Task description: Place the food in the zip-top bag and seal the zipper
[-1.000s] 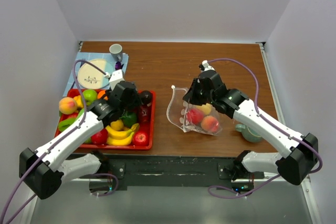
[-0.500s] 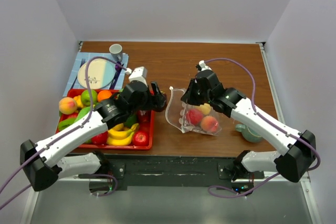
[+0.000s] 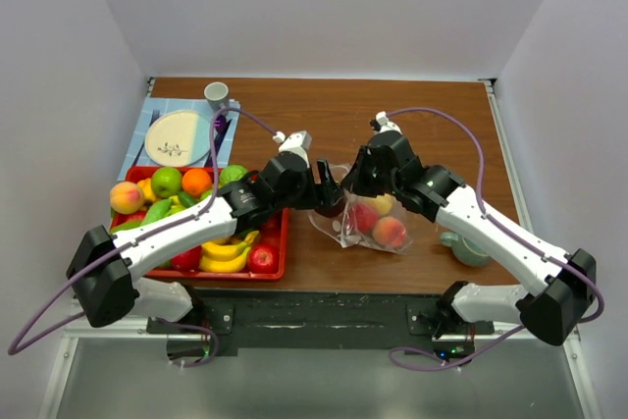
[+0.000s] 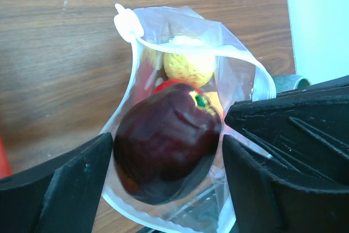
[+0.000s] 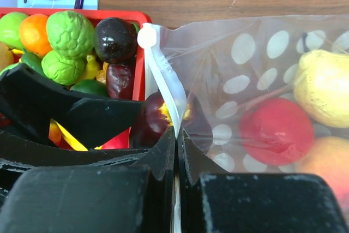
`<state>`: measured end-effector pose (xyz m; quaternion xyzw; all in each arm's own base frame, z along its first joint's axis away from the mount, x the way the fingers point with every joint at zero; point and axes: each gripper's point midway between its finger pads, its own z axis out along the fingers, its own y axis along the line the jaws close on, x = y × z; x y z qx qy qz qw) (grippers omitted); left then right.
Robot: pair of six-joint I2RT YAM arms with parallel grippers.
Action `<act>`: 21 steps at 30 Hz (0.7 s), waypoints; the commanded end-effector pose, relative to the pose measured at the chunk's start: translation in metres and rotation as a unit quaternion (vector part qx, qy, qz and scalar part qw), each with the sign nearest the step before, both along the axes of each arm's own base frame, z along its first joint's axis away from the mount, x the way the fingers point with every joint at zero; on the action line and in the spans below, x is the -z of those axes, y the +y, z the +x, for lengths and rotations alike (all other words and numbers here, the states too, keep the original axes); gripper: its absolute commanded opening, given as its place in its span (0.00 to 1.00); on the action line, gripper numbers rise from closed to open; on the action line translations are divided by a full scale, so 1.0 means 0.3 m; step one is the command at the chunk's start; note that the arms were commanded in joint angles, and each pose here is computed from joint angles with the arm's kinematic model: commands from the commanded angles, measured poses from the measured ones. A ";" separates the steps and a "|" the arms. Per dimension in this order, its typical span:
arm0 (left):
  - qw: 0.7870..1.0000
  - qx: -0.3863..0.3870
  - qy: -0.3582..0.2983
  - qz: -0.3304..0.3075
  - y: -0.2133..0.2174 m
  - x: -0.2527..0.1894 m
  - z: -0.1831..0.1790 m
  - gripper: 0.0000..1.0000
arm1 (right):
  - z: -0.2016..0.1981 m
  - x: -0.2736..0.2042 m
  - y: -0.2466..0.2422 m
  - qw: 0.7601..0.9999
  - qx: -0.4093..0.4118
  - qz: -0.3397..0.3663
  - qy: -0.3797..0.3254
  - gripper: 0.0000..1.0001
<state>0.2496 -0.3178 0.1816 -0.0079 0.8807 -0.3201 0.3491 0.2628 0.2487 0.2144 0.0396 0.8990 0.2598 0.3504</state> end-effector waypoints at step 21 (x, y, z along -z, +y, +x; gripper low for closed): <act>0.961 -0.235 -0.082 0.118 0.460 -0.131 0.143 0.98 | 0.005 -0.101 -0.027 0.999 0.013 0.013 -0.041 0.00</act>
